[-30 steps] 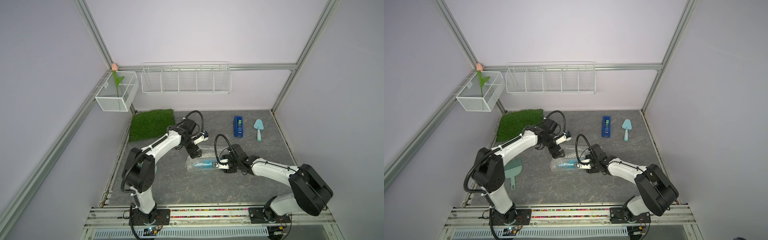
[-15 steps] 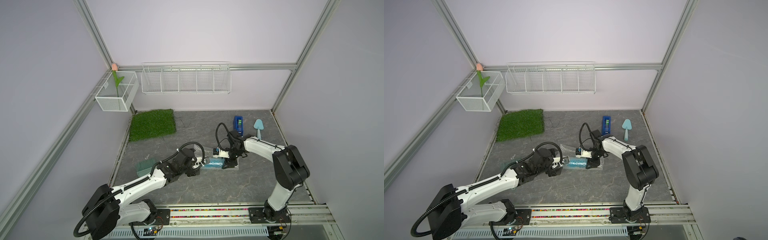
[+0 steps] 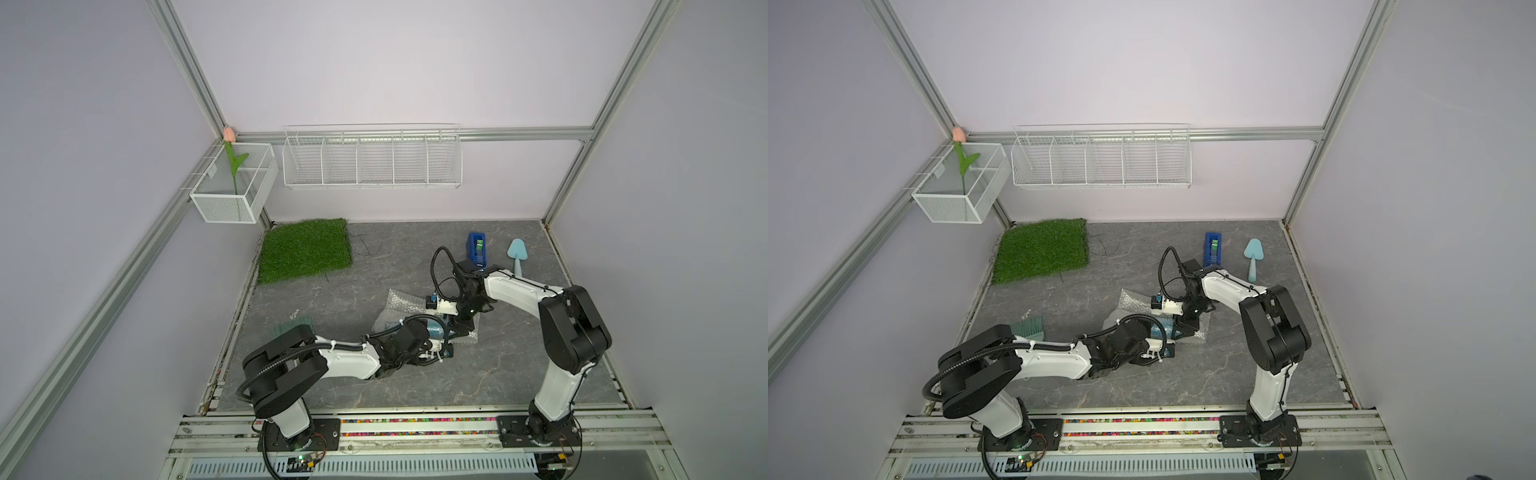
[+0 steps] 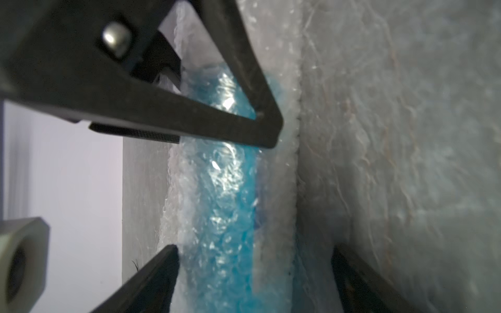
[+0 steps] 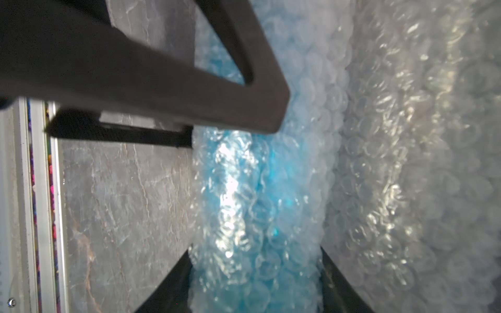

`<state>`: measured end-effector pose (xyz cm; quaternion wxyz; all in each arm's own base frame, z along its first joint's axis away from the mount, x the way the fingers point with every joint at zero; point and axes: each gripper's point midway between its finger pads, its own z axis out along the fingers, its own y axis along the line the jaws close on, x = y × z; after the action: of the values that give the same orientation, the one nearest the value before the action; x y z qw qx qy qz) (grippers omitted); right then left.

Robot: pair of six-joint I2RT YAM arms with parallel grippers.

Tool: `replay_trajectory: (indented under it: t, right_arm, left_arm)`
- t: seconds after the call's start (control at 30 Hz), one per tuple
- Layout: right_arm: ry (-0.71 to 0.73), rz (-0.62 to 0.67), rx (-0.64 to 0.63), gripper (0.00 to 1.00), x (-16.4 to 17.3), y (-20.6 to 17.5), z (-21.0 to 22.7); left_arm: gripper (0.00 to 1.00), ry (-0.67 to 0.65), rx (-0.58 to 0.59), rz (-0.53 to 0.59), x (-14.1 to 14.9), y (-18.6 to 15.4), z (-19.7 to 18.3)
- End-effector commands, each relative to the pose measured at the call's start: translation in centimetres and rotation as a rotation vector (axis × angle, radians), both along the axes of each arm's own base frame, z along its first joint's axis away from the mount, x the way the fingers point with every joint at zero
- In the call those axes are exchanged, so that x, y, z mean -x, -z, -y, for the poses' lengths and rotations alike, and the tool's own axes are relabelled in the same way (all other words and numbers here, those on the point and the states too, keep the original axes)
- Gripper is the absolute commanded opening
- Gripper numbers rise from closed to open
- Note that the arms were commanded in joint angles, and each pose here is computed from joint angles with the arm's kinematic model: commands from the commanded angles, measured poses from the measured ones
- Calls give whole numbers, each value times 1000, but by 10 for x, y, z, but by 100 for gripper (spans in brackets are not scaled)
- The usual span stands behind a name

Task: Wrap wine bottles in bubble wrap
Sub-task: Wrap the wine bottle in bubble wrap.

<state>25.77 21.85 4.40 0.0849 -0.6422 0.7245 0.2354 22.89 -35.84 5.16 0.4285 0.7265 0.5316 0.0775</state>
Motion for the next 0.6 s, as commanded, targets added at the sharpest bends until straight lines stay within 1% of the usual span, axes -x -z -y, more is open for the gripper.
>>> replay_trajectory:
  t: [0.0, 0.03, 0.07, 0.13, 0.27, 0.33, 0.4, 0.47, 0.5, 0.57]
  right_arm:
    - [41, 24, -22, 22, 0, -8, 0]
    - [62, 51, -24, 35, -4, -11, 0]
    - [73, 75, -30, 48, -7, -15, 0]
    - [119, 149, -53, 89, -18, -27, 2]
    - [185, 272, -119, 88, -31, -62, 7]
    - [238, 364, -144, 88, -40, -84, 15]
    - [325, 484, -163, 88, -51, -105, 29]
    - [432, 614, -165, 88, -61, -124, 51]
    - [469, 660, -167, 88, -59, -129, 62]
    - [500, 785, -174, 88, -53, -144, 77]
  left_arm:
    - [73, -14, -8, 3, -7, 3, 7]
    - [67, -16, -13, -12, -6, 6, 6]
    - [64, -18, -19, -25, -5, 8, 5]
    - [57, -21, -50, -67, 0, 17, 0]
    - [51, -34, -82, -126, 7, 30, -10]
    - [49, -34, -104, -161, 11, 35, -13]
    - [47, -37, -125, -208, 16, 36, -16]
    - [47, -53, -136, -284, 20, 35, -20]
    - [47, -68, -139, -343, 21, 33, -23]
    - [47, -120, -141, -479, 22, 30, -29]
